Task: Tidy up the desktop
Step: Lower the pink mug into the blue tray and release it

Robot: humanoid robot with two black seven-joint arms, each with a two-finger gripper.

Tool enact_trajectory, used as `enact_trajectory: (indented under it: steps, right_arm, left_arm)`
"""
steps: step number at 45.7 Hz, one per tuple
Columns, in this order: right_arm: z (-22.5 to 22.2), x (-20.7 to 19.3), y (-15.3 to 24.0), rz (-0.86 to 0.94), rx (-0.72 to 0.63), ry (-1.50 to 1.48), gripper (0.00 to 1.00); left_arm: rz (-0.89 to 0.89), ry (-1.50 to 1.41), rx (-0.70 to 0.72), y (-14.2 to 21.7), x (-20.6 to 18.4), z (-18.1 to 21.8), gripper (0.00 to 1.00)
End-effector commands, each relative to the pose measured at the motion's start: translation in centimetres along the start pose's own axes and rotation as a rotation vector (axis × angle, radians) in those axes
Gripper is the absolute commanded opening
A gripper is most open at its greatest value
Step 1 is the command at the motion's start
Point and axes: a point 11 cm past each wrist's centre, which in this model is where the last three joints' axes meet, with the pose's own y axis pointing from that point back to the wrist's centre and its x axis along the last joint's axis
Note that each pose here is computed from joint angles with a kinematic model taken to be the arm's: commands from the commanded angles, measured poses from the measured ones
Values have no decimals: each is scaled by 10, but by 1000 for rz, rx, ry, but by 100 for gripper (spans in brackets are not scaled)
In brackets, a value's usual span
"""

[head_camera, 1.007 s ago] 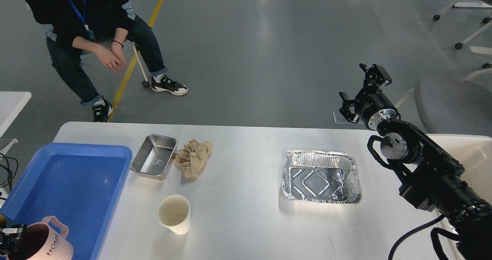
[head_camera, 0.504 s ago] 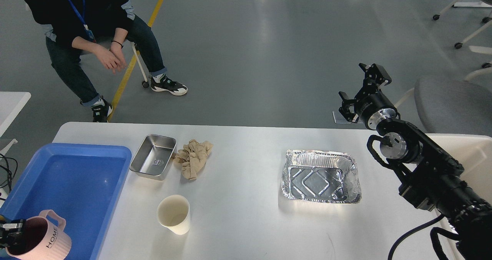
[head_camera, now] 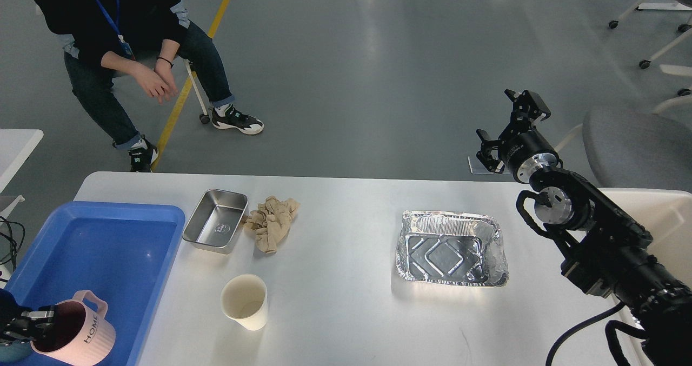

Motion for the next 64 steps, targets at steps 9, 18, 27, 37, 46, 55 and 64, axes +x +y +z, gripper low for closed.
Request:
enact_trajectory:
  steps: [9,18,27,37,46,55,64]
  right_arm:
    - [0,0,0,0,0,0,100]
    - [0,1,0,1,0,1,100]
    - [-1,0,0,-1,1,1,100]
    - [-1,0,0,-2,1,1,100]
    - [-2,-2,0,-8,4,1,100]
    - [-5,-1,0,-8,8,6,100]
    - [-6,-3,0,-15,11,6,100]
  left_arm:
    - [7,14,5,-12,-4,-3,0]
    - [6,-3,13,-21,-3,1,0]
    - [-12,-5,7,-23,-4,3,0]
    - [-83,-14,-1,-19,-9,5,33]
    - [-95,-10,-2,-14,-9,3,50]
    - [-113,-4,-16,-3,-8,2,97]
    - [-67,11,-38,17,7,2,97]
